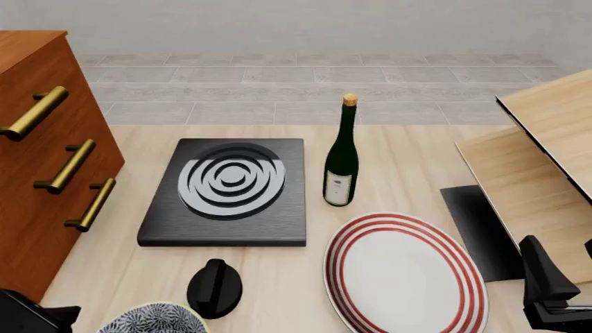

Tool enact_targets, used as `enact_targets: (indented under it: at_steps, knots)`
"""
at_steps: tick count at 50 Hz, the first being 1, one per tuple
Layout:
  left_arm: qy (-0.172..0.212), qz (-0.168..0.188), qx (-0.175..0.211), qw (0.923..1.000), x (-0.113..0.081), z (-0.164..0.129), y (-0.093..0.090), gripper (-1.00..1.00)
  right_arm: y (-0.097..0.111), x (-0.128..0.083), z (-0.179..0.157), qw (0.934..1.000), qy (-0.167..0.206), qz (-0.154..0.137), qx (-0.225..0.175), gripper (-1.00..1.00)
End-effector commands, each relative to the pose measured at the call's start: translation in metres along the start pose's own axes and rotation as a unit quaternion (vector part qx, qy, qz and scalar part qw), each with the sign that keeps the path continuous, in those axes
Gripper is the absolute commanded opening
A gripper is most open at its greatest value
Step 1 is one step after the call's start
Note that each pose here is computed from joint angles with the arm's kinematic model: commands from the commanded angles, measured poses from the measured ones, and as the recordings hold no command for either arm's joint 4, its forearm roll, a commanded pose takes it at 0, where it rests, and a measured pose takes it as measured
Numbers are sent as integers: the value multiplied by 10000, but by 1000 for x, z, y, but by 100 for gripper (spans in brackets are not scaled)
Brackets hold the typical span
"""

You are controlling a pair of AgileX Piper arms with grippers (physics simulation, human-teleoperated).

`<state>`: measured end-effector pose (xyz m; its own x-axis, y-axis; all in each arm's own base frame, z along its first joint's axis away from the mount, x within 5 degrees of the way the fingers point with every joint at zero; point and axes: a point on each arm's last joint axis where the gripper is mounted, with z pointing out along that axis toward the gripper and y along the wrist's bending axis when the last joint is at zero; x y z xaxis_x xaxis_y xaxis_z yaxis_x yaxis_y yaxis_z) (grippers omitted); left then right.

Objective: Put the bowl on the top of the cabinet.

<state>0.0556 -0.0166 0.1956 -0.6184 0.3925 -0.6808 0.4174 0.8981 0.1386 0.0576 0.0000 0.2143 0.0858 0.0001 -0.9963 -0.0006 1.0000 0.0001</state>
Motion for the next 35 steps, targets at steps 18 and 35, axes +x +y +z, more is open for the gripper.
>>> enact_targets:
  at_steps: [18,35]
  knots:
    - [77,129,0,9999,10,16,-2,100,0,0,0,10000,-1,-1,0,100]
    - [134,192,-10,9997,18,29,-3,100,0,0,0,10000,0,1,1,100]
